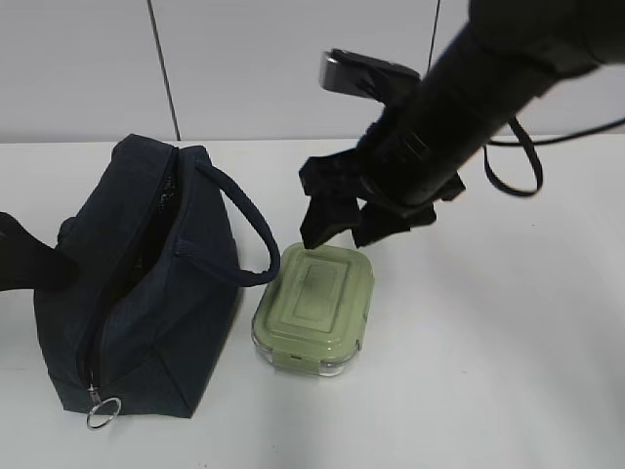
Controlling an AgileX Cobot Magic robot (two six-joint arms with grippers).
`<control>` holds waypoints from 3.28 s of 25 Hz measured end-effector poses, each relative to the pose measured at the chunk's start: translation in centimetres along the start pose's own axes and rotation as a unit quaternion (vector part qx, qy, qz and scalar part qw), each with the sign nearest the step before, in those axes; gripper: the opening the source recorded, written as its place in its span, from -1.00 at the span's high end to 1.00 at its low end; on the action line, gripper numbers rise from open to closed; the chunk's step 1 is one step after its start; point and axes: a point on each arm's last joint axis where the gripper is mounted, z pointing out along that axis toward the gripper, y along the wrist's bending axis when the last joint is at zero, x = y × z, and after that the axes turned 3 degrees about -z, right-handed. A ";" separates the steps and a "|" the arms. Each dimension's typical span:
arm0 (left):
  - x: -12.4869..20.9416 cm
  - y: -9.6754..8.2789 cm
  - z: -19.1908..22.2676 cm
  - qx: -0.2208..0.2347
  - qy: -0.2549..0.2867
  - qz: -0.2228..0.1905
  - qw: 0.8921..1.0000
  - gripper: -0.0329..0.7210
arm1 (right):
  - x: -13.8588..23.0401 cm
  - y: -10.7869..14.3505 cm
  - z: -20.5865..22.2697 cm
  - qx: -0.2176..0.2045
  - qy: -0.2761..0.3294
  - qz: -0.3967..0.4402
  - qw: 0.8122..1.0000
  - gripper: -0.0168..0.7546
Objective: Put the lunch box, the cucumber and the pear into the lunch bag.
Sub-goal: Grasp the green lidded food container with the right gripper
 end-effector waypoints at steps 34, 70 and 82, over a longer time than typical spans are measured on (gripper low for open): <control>0.0 0.0 0.0 -0.002 0.001 0.002 1.000 0.91 | 5.5 -7.7 6.8 -0.112 -0.091 0.283 0.948 -0.35; 0.0 0.1 0.0 -0.003 0.002 0.004 1.000 0.91 | 6.5 -8.2 9.8 -0.152 -0.068 0.252 0.953 0.16; 0.0 0.1 0.0 -0.004 0.002 0.005 1.000 0.91 | 4.4 -7.5 3.9 -0.046 -0.165 0.147 0.974 0.16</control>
